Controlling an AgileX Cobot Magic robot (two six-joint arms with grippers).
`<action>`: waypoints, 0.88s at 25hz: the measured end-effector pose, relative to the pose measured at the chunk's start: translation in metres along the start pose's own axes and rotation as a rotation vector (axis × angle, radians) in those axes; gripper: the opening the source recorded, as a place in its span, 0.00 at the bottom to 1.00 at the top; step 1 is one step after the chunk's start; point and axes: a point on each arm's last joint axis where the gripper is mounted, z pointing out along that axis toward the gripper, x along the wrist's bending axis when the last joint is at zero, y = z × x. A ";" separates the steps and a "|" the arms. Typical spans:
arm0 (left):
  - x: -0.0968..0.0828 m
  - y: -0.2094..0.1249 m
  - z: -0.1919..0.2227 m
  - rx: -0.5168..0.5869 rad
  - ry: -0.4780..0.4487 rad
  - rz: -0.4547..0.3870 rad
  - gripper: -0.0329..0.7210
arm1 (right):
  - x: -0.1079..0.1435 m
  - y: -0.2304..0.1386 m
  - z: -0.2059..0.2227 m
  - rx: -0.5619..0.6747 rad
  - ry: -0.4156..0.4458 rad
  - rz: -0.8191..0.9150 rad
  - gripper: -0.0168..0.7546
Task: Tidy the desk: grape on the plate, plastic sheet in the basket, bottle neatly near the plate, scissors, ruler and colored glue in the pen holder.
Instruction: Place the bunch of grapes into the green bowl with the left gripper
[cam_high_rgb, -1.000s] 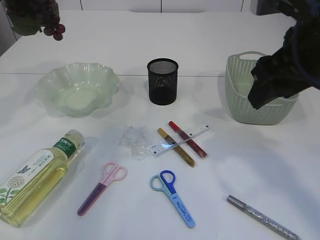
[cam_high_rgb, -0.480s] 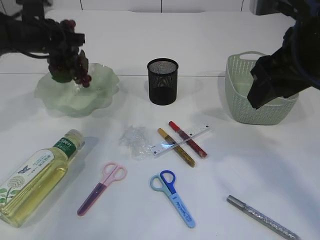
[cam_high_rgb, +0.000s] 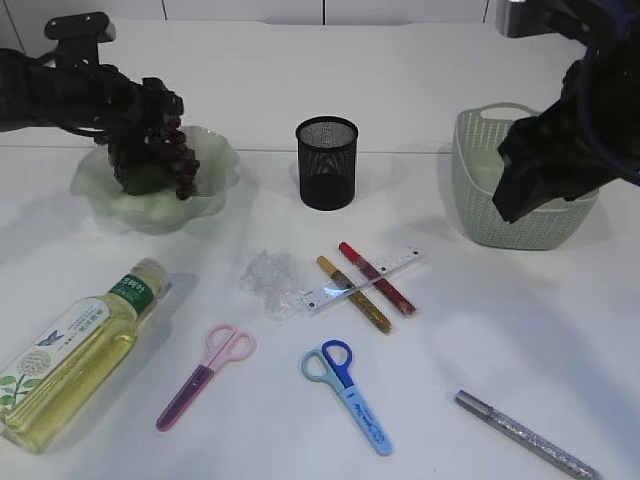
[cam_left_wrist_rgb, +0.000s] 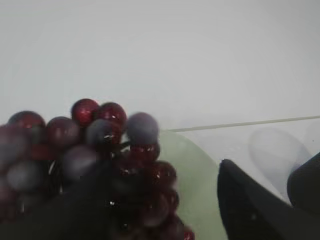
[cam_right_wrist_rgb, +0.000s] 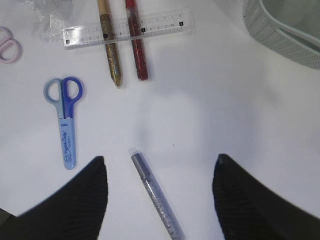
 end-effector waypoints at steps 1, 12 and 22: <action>0.000 0.001 -0.001 -0.003 -0.002 -0.001 0.73 | 0.000 0.000 0.000 0.002 0.000 0.000 0.69; -0.028 0.028 -0.026 -0.009 -0.076 0.062 0.67 | 0.000 -0.001 0.000 0.004 0.000 0.000 0.69; -0.061 0.024 -0.063 0.322 -0.114 0.189 0.66 | 0.000 -0.003 0.000 0.029 0.003 0.000 0.69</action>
